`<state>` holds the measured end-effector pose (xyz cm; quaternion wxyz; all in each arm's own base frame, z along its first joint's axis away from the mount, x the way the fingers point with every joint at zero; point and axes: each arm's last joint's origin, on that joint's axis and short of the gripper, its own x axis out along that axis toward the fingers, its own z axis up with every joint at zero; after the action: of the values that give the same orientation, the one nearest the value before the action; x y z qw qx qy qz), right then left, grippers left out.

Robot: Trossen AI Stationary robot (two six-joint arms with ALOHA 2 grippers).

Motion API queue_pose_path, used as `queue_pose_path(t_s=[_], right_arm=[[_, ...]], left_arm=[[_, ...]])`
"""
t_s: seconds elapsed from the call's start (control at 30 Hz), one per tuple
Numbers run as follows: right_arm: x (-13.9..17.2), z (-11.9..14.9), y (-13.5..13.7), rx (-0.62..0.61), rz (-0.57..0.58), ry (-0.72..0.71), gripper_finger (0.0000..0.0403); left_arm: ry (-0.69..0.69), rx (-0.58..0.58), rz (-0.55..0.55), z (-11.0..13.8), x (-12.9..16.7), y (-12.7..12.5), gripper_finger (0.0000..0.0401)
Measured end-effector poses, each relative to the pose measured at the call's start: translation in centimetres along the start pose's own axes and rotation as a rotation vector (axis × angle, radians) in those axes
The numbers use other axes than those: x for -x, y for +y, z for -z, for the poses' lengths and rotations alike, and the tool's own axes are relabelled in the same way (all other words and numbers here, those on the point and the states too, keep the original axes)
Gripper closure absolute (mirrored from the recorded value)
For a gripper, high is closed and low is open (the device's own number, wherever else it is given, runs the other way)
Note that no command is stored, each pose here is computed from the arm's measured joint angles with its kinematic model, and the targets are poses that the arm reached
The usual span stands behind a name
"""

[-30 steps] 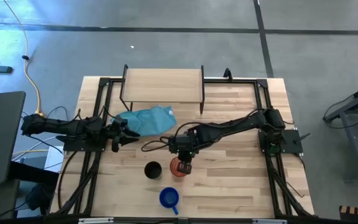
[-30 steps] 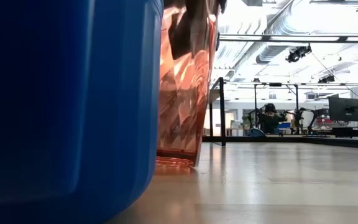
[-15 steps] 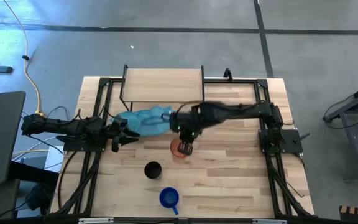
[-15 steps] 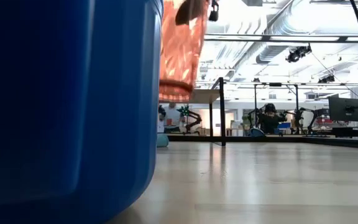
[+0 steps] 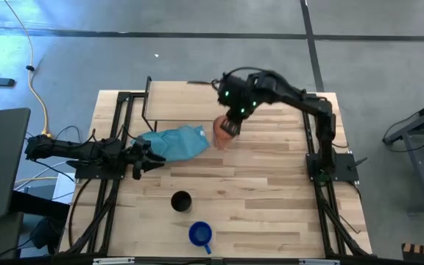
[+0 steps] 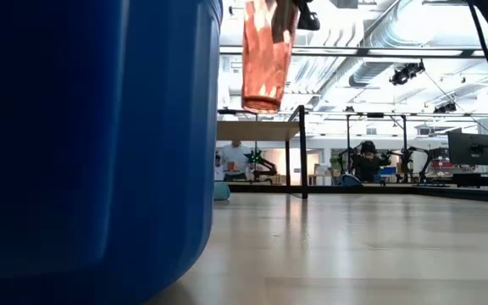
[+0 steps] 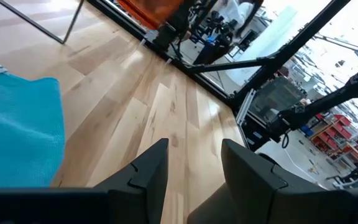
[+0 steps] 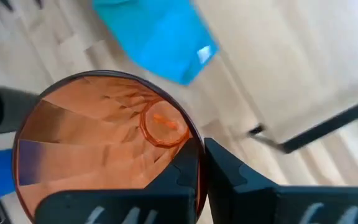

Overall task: Stack small to large cups/mugs on shelf
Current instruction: Put the brown cup on the shelf

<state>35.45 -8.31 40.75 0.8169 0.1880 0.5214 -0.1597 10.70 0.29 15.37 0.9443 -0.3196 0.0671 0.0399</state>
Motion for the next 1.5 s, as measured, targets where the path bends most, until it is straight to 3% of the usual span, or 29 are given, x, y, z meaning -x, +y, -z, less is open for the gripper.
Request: queue_pose_path(t_s=[0.43,0.77,1.03,1.5], right_arm=[[1.0,-2.9,-6.9,-0.07,0.059,-0.192,0.0403],[1.6,-3.2,-10.7,-0.134,0.143,-0.218,0.0403],[1.9,-3.9,-12.1,-0.158,0.141,-0.294,0.0403],[-0.7,-4.6,-12.7,-0.159,0.12,-0.226,0.0403]], left_arm=[[-0.029,0.016,-0.025,-0.1,0.0,0.0,0.0263],[-0.037,0.038,-0.032,-0.2,0.0,0.1,0.0263],[-0.074,0.031,-0.065,-0.3,0.0,0.1,0.0263],[-0.082,0.028,-0.071,-0.3,0.0,0.1,0.0263]])
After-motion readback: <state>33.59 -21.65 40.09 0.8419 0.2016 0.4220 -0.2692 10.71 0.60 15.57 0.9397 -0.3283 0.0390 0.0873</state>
